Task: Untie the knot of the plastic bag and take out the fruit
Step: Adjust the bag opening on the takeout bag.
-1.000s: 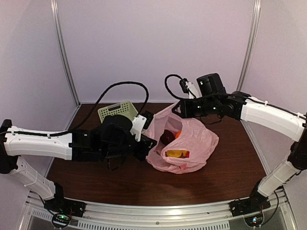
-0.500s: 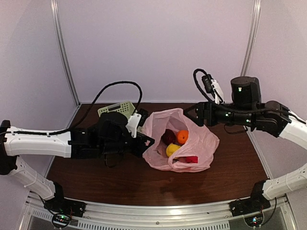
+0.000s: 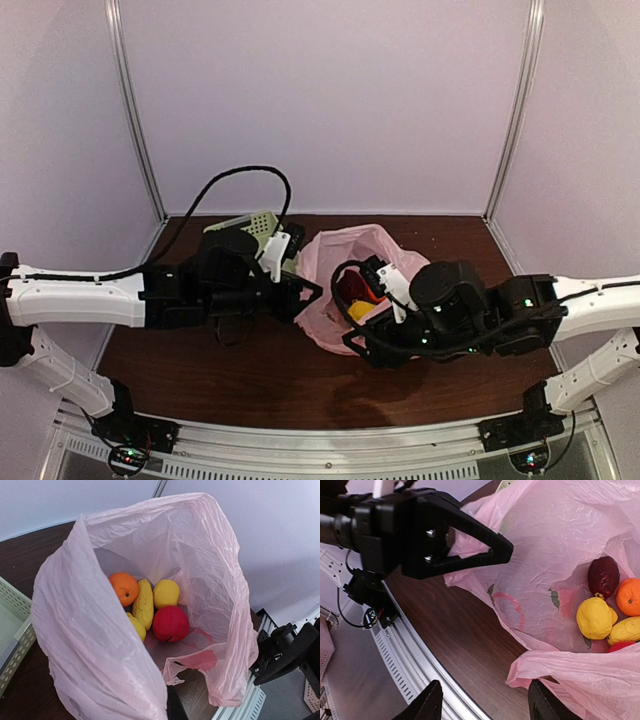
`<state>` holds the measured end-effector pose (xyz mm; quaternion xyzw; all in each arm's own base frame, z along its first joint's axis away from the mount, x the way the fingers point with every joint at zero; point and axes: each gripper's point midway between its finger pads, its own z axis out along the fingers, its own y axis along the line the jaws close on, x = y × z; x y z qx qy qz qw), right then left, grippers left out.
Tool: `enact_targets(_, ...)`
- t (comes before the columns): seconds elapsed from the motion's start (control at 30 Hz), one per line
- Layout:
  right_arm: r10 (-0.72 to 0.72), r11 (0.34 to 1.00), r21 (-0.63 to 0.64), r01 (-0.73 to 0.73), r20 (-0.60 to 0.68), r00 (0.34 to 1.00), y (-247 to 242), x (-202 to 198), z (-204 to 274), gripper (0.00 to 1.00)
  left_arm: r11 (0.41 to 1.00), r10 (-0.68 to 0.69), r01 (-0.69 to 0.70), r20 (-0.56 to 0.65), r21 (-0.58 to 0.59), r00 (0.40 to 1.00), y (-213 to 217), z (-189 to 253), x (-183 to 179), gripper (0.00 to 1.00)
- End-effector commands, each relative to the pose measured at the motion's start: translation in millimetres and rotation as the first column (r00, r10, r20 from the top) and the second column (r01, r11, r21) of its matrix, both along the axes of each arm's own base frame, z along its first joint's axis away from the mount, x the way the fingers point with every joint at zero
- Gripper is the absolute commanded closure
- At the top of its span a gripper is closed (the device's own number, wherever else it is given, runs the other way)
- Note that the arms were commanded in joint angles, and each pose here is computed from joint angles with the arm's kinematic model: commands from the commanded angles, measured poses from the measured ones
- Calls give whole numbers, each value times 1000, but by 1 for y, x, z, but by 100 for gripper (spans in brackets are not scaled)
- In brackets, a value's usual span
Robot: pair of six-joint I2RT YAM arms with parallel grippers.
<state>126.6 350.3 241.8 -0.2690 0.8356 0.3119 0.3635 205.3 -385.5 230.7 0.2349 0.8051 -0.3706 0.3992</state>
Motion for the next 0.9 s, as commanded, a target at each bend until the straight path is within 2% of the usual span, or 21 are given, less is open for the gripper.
enact_targets(0.0,-86,990,-112,89,35,996,1,14,-22,42,999,-8,8,5,-47,1000,-1,8,1,100)
enact_targets(0.3,-185,954,-226,196,68,980,-12,27,-48,42,999,5,-5,1,-44,1000,2,6,5,100)
enact_targets(0.47,-210,939,-253,233,115,971,-20,34,-52,38,999,3,-3,-3,-44,1000,1,5,6,100)
enact_targets(0.73,-190,927,-293,236,177,966,-4,43,-63,30,999,-1,0,-5,-46,1000,0,5,8,100)
enact_targets(0.87,-238,895,-323,306,232,943,-5,54,-63,29,999,-2,1,-5,-45,1000,1,5,8,100)
